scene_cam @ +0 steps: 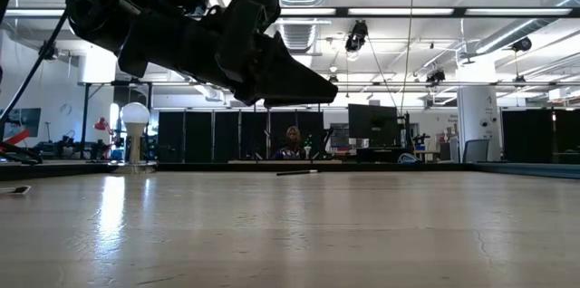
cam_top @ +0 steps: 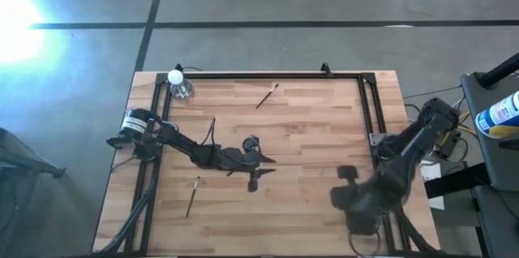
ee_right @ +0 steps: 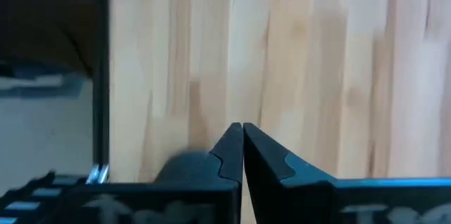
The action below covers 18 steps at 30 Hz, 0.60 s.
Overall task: Pick & Place Makeup Brushes
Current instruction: Put the black eyeshadow brush into the makeup holder
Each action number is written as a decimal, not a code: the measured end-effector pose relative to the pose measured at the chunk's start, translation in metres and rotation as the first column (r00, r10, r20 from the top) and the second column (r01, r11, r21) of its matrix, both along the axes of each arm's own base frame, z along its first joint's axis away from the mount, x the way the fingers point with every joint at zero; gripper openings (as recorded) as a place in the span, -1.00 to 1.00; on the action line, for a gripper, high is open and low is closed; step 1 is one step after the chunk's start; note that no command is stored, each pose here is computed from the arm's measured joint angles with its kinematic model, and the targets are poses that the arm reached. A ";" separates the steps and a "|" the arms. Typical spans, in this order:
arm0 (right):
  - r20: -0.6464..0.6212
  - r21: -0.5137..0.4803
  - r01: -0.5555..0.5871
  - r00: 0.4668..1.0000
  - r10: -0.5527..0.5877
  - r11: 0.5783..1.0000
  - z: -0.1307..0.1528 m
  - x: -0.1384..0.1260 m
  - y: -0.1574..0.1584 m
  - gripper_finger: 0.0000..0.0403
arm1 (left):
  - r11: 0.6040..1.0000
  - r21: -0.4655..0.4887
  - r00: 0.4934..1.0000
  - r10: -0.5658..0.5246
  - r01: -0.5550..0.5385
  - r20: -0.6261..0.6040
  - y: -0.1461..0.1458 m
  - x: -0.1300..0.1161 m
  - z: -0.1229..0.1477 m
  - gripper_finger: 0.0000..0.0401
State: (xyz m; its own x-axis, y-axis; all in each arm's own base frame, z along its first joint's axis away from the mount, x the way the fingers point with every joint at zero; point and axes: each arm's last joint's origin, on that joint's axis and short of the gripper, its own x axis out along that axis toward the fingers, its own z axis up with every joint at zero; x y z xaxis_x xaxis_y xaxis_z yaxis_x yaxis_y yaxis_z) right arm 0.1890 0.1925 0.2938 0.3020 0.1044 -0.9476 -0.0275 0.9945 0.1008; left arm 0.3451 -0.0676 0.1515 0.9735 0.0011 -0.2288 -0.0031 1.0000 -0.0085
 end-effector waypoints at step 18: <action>0.772 -0.257 -0.105 0.576 0.269 0.961 -0.053 0.068 -0.127 -0.96 | 0.996 -0.035 0.984 0.078 -0.084 -0.161 0.002 -0.021 0.000 -0.89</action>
State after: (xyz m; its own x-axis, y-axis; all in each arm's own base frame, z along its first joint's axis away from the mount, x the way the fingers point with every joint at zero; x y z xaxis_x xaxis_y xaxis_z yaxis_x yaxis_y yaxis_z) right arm 0.2574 0.0652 0.2405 0.9312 0.1180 -0.3449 -0.2018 0.9548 -0.2181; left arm 0.3242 -0.0658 0.1515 0.9216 0.0658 -0.3825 -0.0888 0.9951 -0.0427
